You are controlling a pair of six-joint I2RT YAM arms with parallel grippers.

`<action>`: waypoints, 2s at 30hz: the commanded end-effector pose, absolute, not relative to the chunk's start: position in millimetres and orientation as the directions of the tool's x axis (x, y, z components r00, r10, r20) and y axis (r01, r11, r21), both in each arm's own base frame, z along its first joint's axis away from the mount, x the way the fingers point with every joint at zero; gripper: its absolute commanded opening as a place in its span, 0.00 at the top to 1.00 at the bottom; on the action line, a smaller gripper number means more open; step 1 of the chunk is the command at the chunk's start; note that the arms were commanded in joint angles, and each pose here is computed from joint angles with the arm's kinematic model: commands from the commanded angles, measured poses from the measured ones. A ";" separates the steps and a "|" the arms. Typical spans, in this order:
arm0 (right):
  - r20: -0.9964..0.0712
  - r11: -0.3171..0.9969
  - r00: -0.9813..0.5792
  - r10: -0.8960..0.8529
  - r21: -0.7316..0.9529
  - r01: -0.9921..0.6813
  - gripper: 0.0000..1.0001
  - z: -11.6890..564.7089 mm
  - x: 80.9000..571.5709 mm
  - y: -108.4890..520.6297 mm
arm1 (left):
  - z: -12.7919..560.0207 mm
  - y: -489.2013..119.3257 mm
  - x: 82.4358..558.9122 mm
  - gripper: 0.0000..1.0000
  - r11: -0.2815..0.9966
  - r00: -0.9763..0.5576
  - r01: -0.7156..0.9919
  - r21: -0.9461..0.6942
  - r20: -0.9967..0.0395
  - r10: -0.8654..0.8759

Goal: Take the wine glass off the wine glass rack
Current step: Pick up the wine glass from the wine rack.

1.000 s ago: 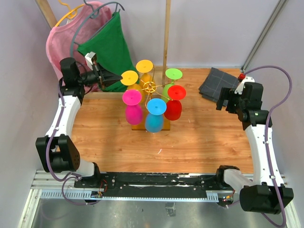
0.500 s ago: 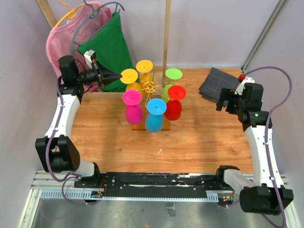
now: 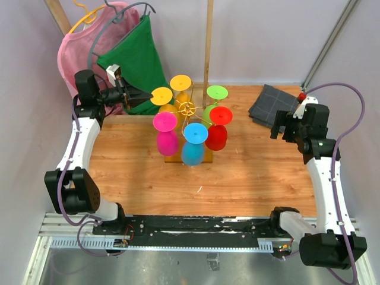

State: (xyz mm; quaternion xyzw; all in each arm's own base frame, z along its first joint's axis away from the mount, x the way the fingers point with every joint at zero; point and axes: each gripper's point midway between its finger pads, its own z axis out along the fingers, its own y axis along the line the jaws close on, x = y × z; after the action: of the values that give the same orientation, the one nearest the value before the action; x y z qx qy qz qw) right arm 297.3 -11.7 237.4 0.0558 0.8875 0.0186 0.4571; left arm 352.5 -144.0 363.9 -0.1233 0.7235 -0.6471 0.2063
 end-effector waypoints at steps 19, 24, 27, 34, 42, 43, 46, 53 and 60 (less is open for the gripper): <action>-0.813 0.993 -0.572 0.103 0.054 0.103 0.02 233.0 292.1 -19.9 | 374.3 -130.2 356.9 1.00 0.155 -0.876 0.109 -0.982 -0.169 -0.452; -0.816 0.993 -0.570 0.100 0.050 0.103 0.02 233.5 291.1 -20.4 | 375.7 -126.6 362.5 1.00 0.160 -0.870 0.114 -0.981 -0.176 -0.460; -0.818 0.993 -0.567 0.098 0.048 0.104 0.02 234.7 291.3 -20.8 | 376.1 -125.6 365.8 1.00 0.163 -0.869 0.117 -0.980 -0.180 -0.461; -0.817 0.993 -0.568 0.097 0.045 0.105 0.02 234.6 291.4 -21.4 | 375.9 -125.0 370.6 1.00 0.164 -0.870 0.118 -0.979 -0.181 -0.459; -0.815 0.993 -0.571 0.098 0.046 0.105 0.02 233.5 292.9 -21.3 | 376.0 -123.9 377.8 1.00 0.162 -0.870 0.117 -0.980 -0.180 -0.459; -0.815 0.994 -0.572 0.097 0.045 0.104 0.02 233.7 292.9 -21.3 | 377.4 -123.3 378.9 1.00 0.163 -0.868 0.122 -0.979 -0.185 -0.460; -0.815 0.993 -0.571 0.097 0.043 0.108 0.02 233.5 292.4 -22.0 | 377.8 -123.1 381.6 1.00 0.163 -0.868 0.122 -0.979 -0.184 -0.460; -0.815 0.993 -0.571 0.095 0.039 0.111 0.02 233.8 292.9 -23.0 | 379.0 -123.0 387.2 1.00 0.158 -0.869 0.121 -0.980 -0.182 -0.460; -0.816 0.993 -0.570 0.095 0.039 0.111 0.02 233.9 294.6 -23.0 | 383.6 -130.2 384.8 1.00 0.156 -0.875 0.138 -0.978 -0.194 -0.443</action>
State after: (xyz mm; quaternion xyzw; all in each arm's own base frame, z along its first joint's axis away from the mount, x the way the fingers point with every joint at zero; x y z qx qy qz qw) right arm 294.0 -16.6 233.6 0.0562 0.8874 0.0040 0.4575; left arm 386.0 -126.7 370.4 -0.1217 0.7294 -0.6368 0.2182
